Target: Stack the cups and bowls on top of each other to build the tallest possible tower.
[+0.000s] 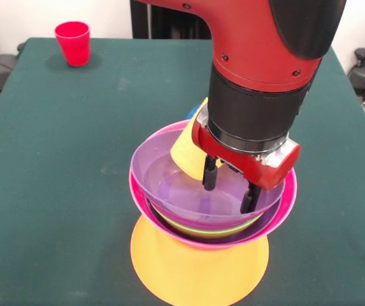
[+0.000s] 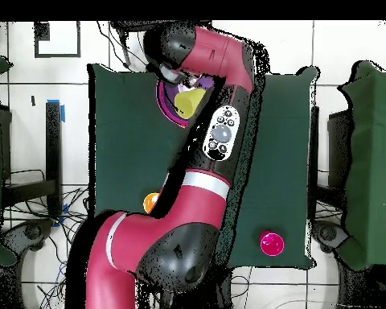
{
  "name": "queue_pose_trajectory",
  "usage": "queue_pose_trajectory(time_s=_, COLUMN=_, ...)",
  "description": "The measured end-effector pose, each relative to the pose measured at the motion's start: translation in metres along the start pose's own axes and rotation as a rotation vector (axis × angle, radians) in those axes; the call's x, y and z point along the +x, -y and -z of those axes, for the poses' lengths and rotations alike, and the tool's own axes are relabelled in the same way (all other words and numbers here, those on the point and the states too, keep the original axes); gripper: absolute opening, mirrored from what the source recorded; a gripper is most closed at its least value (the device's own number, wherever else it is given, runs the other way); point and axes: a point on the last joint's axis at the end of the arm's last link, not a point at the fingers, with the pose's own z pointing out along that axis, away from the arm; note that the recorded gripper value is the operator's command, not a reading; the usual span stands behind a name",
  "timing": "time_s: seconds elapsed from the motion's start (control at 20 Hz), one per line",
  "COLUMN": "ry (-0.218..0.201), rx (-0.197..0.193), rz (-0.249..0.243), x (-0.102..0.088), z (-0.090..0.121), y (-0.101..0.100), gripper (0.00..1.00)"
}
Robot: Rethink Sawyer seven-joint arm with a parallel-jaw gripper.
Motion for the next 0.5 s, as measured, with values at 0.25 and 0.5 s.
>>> queue_pose_trajectory(time_s=0.25, ry=-0.004, rx=-0.005, rz=0.000, x=0.0009, z=-0.0007, y=-0.0010, gripper=1.00)
queue_pose_trajectory(time_s=0.5, ry=-0.008, rx=-0.009, rz=-0.001, x=0.0015, z=-0.0012, y=-0.0017, gripper=1.00)
